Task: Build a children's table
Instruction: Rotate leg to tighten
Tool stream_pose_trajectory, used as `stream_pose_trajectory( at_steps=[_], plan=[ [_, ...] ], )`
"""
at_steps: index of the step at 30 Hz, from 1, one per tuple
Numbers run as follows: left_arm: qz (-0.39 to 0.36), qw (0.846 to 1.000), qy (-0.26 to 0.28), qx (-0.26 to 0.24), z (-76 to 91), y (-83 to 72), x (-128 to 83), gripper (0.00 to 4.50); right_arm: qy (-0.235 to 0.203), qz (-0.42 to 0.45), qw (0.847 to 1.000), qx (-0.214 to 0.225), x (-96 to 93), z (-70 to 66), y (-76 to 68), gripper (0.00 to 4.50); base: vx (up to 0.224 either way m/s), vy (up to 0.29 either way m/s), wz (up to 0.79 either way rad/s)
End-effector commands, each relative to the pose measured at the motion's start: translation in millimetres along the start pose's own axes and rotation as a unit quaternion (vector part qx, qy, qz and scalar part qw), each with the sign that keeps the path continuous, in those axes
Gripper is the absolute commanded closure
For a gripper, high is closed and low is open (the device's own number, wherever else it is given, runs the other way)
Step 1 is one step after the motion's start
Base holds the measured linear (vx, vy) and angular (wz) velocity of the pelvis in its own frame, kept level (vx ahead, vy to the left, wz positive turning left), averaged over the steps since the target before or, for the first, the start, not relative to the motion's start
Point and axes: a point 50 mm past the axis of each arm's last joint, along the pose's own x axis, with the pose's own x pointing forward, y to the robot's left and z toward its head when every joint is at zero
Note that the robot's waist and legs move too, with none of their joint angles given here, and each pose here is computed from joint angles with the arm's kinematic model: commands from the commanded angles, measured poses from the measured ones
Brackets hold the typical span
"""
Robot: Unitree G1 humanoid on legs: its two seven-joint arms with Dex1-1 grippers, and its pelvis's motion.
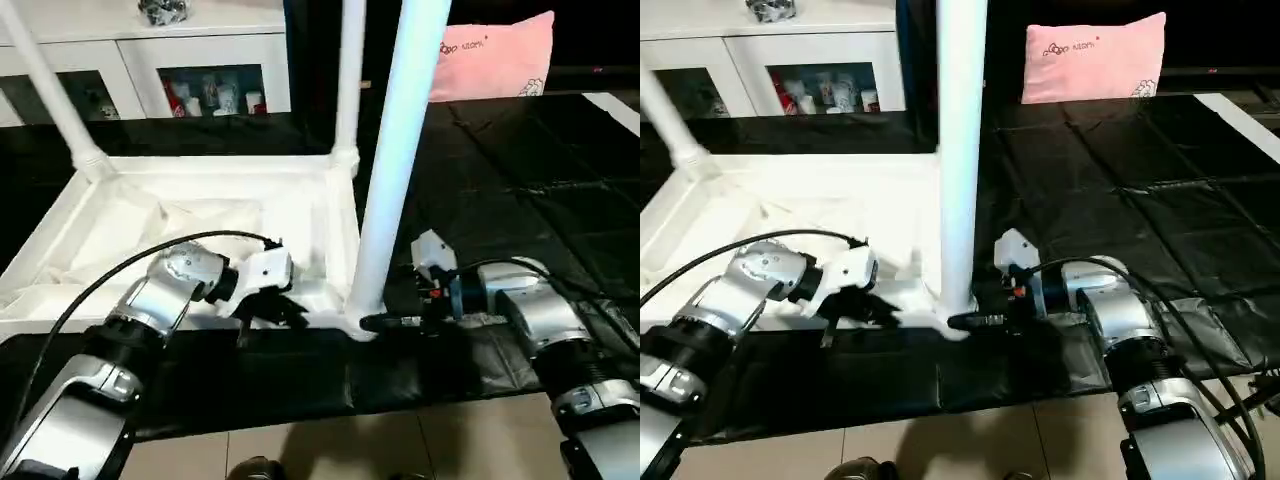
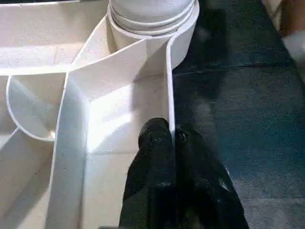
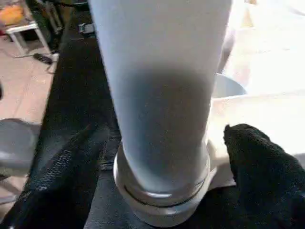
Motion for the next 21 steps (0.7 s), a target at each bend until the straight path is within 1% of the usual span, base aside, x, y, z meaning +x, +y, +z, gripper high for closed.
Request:
stream_pose_trajectory(
  at_steps=[1, 2, 3, 6, 8, 10, 12, 13, 14, 18, 21],
  plan=[
    [-0.038, 0.999, 0.008, 0.028, 4.9, -4.7, 6, 4.5, 0.0, 0.017, 1.0, 0.0, 0.8, 3.9, -0.8, 0.77, 0.0, 0.0, 0.0],
    [-0.04, 0.999, 0.008, 0.028, 4.7, -5.1, 7, 4.5, 0.001, 0.026, 1.0, 0.005, 1.5, 3.6, 0.0, 1.01, 0.0, 0.0, 0.0],
    [-0.041, 0.999, 0.008, 0.029, 4.6, -5.3, 7, 4.5, 0.001, 0.031, 1.0, 0.006, 1.8, 3.4, 0.4, 1.01, 0.0, 0.0, 0.0],
    [-0.045, 0.999, 0.008, 0.03, 4.6, -6.0, 8, 4.5, 0.0, 0.039, 0.999, 0.012, 2.4, 3.0, 1.1, 1.22, 0.0, 0.0, 0.0],
    [-0.048, 0.998, 0.009, 0.03, 4.9, -6.2, 8, 4.5, -0.001, 0.041, 0.999, 0.016, 2.5, 2.8, 1.2, 1.44, 0.0, 0.0, 0.0],
    [-0.051, 0.998, 0.01, 0.03, 5.0, -6.4, 8, 4.5, -0.002, 0.043, 0.999, 0.019, 2.8, 2.4, 1.5, 1.55, 0.0, 0.0, 0.0],
    [-0.052, 0.998, 0.01, 0.03, 5.1, -6.2, 8, 4.5, -0.002, 0.044, 0.999, 0.019, 2.8, 2.3, 1.5, 1.8, 0.0, 0.0, 0.0],
    [-0.052, 0.998, 0.011, 0.031, 5.1, -6.0, 7, 4.5, -0.003, 0.046, 0.999, 0.021, 3.1, 2.0, 1.9, 1.8, 0.0, 0.0, 0.0],
    [-0.052, 0.998, 0.011, 0.031, 5.0, -5.9, 7, 4.5, -0.004, 0.047, 0.999, 0.023, 3.4, 1.8, 2.2, 1.93, 0.0, 0.0, 0.0],
    [-0.049, 0.998, 0.008, 0.026, 4.6, -5.3, 7, 4.5, -0.011, 0.053, 0.998, 0.026, 5.4, 0.8, 5.1, 2.09, 0.0, 0.0, 0.0],
    [-0.032, 0.999, -0.004, 0.007, 3.9, -3.7, 7, 4.5, -0.024, 0.054, 0.998, 0.036, 6.7, -2.3, 9.9, 2.13, 0.0, 0.0, 0.0]
  ],
)
